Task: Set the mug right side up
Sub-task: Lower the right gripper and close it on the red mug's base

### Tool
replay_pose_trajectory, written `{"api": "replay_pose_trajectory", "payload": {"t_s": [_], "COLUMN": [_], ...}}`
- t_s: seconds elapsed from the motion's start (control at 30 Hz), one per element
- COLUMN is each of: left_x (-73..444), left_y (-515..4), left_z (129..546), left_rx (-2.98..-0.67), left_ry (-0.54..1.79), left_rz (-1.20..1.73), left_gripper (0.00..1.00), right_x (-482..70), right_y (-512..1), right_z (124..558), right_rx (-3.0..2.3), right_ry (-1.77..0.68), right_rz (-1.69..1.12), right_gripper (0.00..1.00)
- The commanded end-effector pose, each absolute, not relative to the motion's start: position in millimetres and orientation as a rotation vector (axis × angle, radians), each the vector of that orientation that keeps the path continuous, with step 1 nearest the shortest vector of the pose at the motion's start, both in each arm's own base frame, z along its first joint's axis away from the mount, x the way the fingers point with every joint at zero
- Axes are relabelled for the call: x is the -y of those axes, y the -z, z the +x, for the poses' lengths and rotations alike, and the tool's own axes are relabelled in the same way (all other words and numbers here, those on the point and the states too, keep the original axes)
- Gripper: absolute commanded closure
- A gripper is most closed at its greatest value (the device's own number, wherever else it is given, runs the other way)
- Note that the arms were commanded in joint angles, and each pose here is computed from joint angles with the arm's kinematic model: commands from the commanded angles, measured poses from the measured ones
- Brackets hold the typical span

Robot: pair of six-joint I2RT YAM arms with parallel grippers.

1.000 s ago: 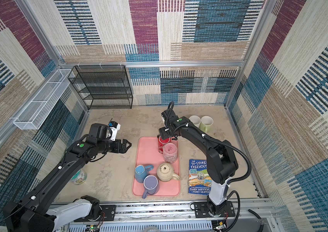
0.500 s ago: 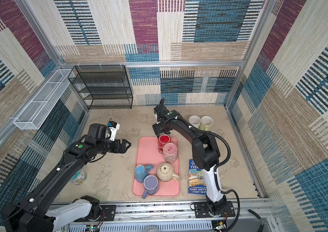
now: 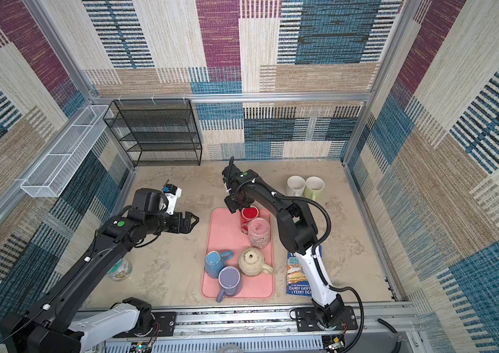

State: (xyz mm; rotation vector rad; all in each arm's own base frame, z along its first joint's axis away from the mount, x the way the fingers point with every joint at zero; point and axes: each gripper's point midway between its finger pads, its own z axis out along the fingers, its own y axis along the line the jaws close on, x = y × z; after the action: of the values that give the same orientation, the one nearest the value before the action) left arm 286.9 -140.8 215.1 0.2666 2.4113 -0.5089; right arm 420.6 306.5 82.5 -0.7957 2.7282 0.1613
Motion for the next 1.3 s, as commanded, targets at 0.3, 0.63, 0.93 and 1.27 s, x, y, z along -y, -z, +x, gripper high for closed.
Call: {"api": "replay_pose_trajectory", "payload": {"t_s": [0.3, 0.63, 0.93, 1.27], "left_x": [138, 136, 134, 154], "left_y": [-216, -216, -211, -201], "left_z": [286, 287, 289, 302], "left_rx": [-2.402, -2.402, -2.419, -2.501], "left_ry": [0.48, 0.459, 0.44, 0.469], "left_rz": [0.296, 0.293, 0.295, 0.341], "left_gripper": [0.07, 0.07, 0.08, 0.15], "right_x": [-330, -350, -351, -292], "right_y": [-81, -92, -151, -199], "right_z": [388, 359, 363, 360], "right_rx": [-2.738, -2.704, -2.565, -2.469], "right_ry": [-0.175, -0.266, -0.339, -0.303], "right_rz": [-0.911, -0.971, -0.865, -0.669], "right_gripper": [0.34, 0.35, 0.34, 0.26]}}
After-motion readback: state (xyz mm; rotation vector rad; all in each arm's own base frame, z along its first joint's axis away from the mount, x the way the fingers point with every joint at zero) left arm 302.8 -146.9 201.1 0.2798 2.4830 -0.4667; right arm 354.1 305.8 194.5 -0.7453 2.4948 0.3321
